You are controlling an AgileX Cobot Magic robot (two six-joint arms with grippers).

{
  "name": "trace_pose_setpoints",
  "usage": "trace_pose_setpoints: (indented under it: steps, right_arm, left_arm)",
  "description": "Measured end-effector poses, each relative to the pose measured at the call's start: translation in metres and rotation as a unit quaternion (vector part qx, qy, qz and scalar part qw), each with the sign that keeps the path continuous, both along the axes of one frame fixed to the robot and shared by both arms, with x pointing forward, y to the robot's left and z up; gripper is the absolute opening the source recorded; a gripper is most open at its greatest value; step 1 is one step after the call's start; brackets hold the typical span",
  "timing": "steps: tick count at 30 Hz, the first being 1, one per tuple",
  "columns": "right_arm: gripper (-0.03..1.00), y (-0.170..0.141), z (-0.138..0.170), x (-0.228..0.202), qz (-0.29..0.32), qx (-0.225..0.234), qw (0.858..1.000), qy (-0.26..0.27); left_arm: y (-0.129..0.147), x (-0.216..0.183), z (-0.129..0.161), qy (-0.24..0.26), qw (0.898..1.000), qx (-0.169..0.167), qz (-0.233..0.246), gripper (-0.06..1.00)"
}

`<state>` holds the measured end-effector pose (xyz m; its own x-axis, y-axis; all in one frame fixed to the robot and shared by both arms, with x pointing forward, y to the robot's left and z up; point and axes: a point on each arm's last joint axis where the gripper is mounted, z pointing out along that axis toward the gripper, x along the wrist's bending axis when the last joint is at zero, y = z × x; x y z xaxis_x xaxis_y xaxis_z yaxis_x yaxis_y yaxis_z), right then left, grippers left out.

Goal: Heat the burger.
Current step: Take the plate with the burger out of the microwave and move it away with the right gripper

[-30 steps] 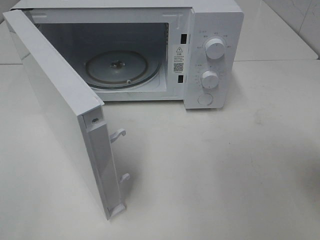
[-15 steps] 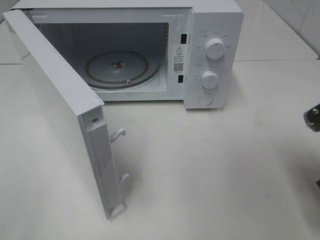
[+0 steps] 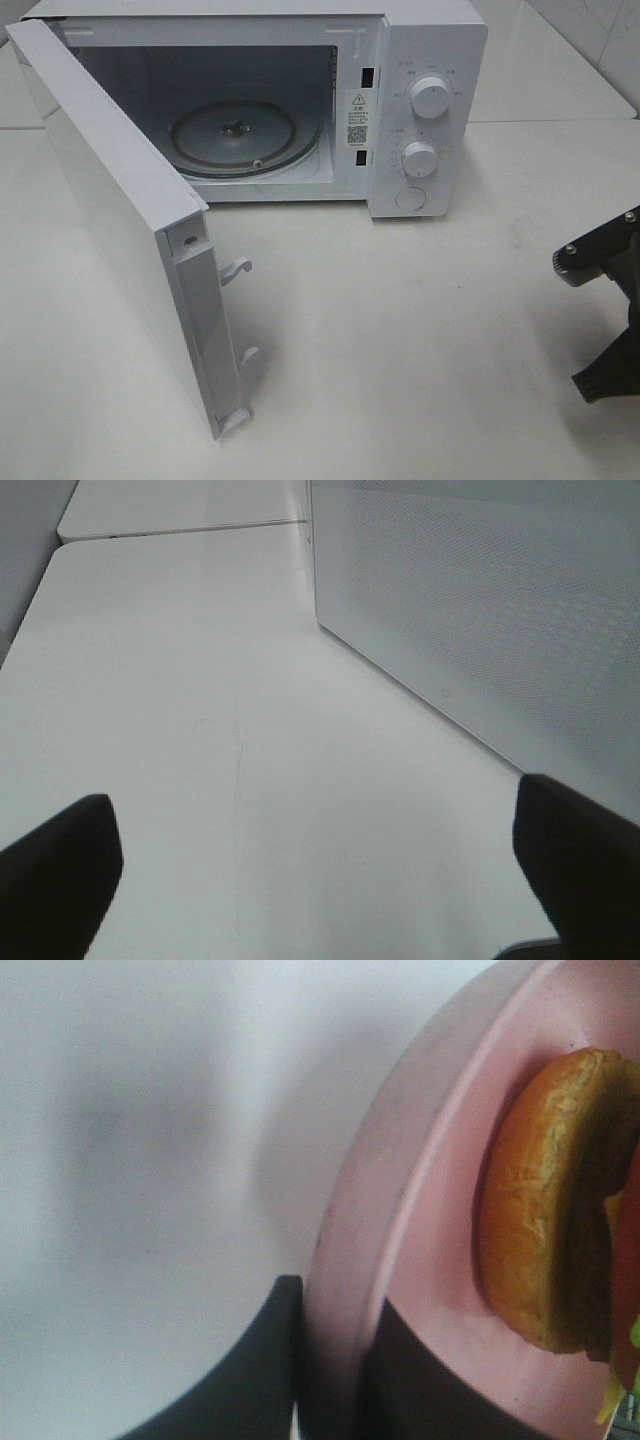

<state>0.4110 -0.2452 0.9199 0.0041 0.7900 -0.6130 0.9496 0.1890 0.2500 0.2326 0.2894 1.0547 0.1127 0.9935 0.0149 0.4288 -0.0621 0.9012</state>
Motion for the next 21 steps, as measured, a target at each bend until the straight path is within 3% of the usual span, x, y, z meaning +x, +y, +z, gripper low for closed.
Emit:
trace_pose_setpoints:
  steps: [10, 21]
  right_arm:
    - [0.12, 0.006, -0.033, 0.009, -0.009, -0.014, 1.0, 0.008]
    - [0.17, 0.018, -0.049, 0.03, -0.012, -0.035, 0.999, -0.004]
  left_arm:
    - [0.0, 0.0, 0.0, 0.0, 1.0, 0.0, 0.0, 0.99]
    - [0.0, 0.0, 0.0, 0.0, 1.0, 0.0, 0.0, 0.99]
